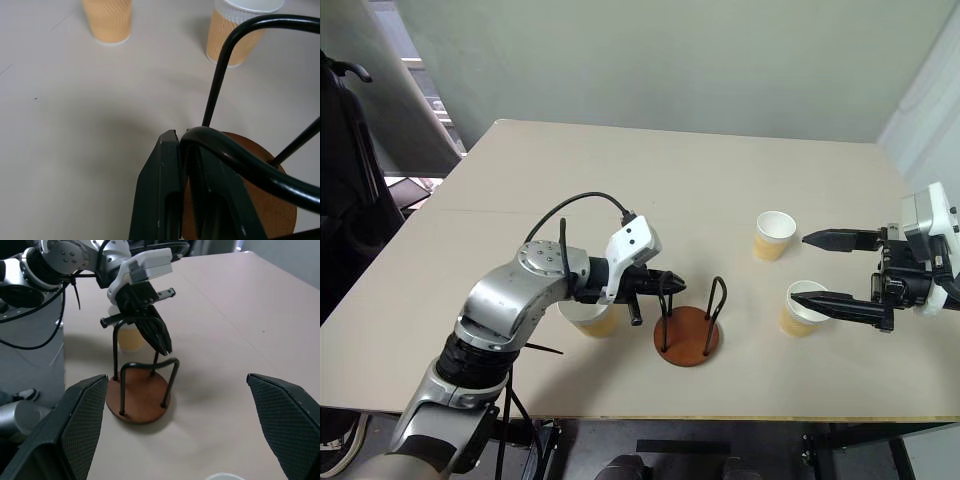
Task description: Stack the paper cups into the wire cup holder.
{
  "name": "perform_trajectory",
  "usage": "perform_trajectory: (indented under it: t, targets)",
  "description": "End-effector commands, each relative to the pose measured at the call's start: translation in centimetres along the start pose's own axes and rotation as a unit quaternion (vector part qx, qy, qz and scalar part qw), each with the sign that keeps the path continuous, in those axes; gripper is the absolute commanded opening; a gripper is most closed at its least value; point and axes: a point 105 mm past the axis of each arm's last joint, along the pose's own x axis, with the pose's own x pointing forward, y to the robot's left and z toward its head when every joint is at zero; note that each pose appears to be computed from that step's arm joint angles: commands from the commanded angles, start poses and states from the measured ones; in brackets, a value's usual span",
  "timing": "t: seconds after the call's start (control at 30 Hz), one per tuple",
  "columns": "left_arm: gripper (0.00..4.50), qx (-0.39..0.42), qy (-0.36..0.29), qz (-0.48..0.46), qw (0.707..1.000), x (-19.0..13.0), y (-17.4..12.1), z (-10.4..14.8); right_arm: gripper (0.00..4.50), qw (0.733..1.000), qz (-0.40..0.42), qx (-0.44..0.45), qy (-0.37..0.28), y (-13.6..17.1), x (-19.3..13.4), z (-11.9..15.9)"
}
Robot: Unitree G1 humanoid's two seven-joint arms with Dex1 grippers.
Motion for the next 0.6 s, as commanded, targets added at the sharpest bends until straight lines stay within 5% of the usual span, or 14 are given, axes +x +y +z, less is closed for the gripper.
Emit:
perform_trajectory:
  t: [0.03, 0.37, 0.6]
  targets:
    - [0.04, 0.016, -0.016, -0.001, 1.000, 0.4, -0.6, 0.8, 4.50, 1.000, 0.013, -0.012, -0.005, 0.5, 0.3, 0.7]
    - [0.04, 0.036, 0.012, 0.003, 0.999, 1.2, -1.0, -0.7, 4.50, 1.000, 0.006, -0.012, -0.002, 0.4, 0.4, 0.4]
    - [2.18, 0.042, 0.017, -0.004, 0.999, 0.9, -1.3, -0.6, 4.50, 1.000, 0.012, -0.007, 0.002, 0.6, 0.7, 0.0]
